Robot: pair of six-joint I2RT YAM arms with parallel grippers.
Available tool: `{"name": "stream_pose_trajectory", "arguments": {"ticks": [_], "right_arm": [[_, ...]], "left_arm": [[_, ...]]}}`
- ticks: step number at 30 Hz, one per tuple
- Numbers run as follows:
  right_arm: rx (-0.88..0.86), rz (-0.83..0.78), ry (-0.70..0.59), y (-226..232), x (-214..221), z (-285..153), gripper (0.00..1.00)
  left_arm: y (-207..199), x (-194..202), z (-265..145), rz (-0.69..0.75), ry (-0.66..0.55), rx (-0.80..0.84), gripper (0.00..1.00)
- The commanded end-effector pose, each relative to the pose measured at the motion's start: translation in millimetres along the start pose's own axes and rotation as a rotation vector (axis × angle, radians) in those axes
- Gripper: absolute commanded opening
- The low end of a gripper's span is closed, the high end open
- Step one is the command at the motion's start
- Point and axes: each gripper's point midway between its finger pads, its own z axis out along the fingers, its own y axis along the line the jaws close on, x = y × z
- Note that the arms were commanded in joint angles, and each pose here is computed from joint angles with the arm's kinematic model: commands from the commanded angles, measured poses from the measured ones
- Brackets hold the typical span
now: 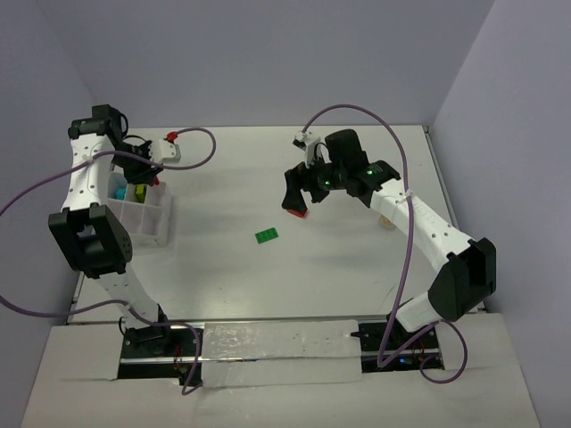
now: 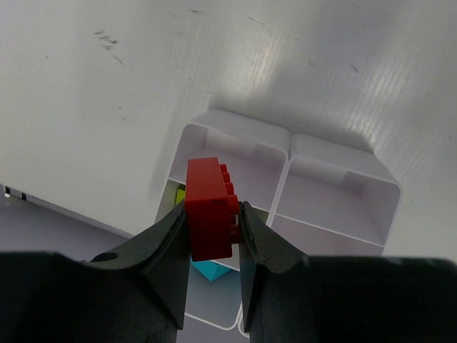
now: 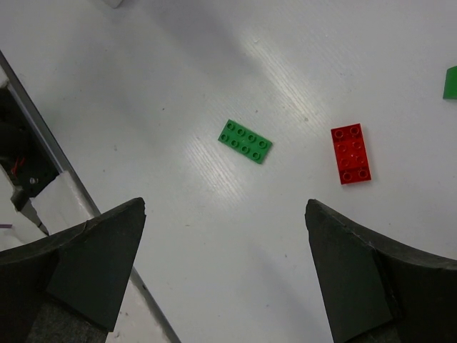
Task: Sort the legos into containers by color
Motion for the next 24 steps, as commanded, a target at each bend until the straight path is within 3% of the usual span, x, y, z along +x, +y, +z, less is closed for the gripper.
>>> {"name": "stream_pose_trajectory", "arguments": {"ticks": [1,14,24], "right_arm": [[-0.001,0.003,-0.026,0,-4,-6,1.00],[0.002,0.012,-0.004,-3,1,-1,1.00],[-0.006,0.021,0.011,-4,2,4,1.00]], "left_arm": [[-17,1,5,0.132,-0.025,0.090,0.02],[-17,23,40,0.110,-0.015,0.179,0.10],[-1,33,45,0.123,0.011,0.166,0.14]]}}
